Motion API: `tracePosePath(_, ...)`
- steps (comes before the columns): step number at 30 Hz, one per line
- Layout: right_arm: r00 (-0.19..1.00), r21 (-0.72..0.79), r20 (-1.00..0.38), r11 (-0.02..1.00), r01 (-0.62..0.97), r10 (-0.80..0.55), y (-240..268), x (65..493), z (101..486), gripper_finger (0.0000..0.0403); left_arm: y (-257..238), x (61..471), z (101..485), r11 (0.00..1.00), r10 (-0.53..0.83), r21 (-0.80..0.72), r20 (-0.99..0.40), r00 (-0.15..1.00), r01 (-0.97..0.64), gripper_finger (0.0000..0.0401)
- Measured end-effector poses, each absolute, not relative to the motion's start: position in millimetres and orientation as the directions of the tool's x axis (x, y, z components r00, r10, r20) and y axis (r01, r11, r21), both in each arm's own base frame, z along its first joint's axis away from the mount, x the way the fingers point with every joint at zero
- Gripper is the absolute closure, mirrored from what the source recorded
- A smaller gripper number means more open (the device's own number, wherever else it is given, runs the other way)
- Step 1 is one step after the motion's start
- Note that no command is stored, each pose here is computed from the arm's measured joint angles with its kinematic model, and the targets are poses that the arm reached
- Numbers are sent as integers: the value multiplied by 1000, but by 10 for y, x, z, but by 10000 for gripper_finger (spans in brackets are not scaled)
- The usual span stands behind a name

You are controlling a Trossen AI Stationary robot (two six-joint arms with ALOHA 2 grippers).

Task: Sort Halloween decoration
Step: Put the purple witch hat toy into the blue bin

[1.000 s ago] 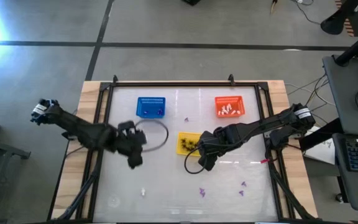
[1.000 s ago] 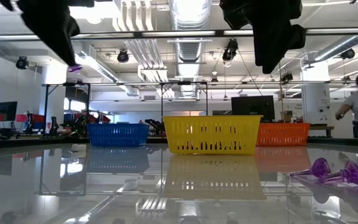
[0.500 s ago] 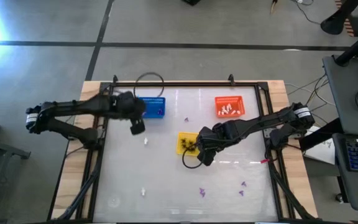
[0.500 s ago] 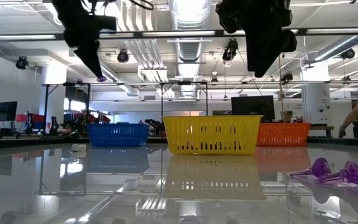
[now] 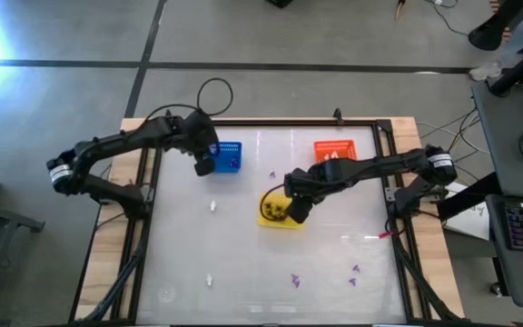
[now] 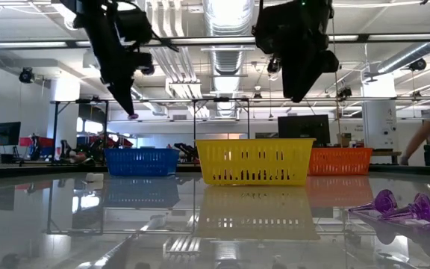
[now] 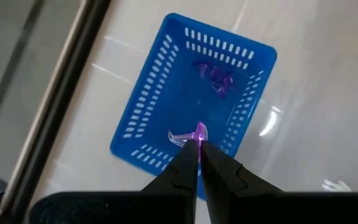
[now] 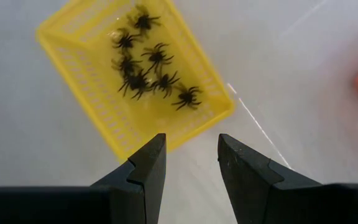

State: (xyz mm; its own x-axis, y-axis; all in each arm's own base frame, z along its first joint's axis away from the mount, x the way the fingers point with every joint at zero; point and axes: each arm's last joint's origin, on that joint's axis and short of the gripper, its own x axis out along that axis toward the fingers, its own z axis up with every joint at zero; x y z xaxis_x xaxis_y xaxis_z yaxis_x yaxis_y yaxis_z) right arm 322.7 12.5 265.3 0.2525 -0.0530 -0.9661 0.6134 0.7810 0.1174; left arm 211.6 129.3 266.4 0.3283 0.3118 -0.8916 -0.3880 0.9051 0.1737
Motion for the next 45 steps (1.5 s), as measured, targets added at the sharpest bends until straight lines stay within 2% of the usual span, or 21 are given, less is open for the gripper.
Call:
tracePosePath(13,244,85,-966,788,610,-85,-287,3217,2653,266,1579,2282,2301,920,244,135,-931,270,-367,401)
tracePosePath(21,241,77,-967,797,599,-88,-337,3210,2652,266,1626,2326,2180,951,94,-13,-940,328,-309,401)
tracePosePath(28,216,67,-973,792,607,-84,-334,3186,2646,266,1642,2338,2139,956,84,-14,-944,318,-294,399)
tracePosePath(37,197,62,-977,774,630,-82,-332,3167,2642,266,1642,2331,2171,956,95,-6,-939,331,-292,357)
tracePosePath(45,182,74,-981,733,677,-69,-278,3156,2639,266,1563,2220,2234,954,60,-27,-958,279,-299,333)
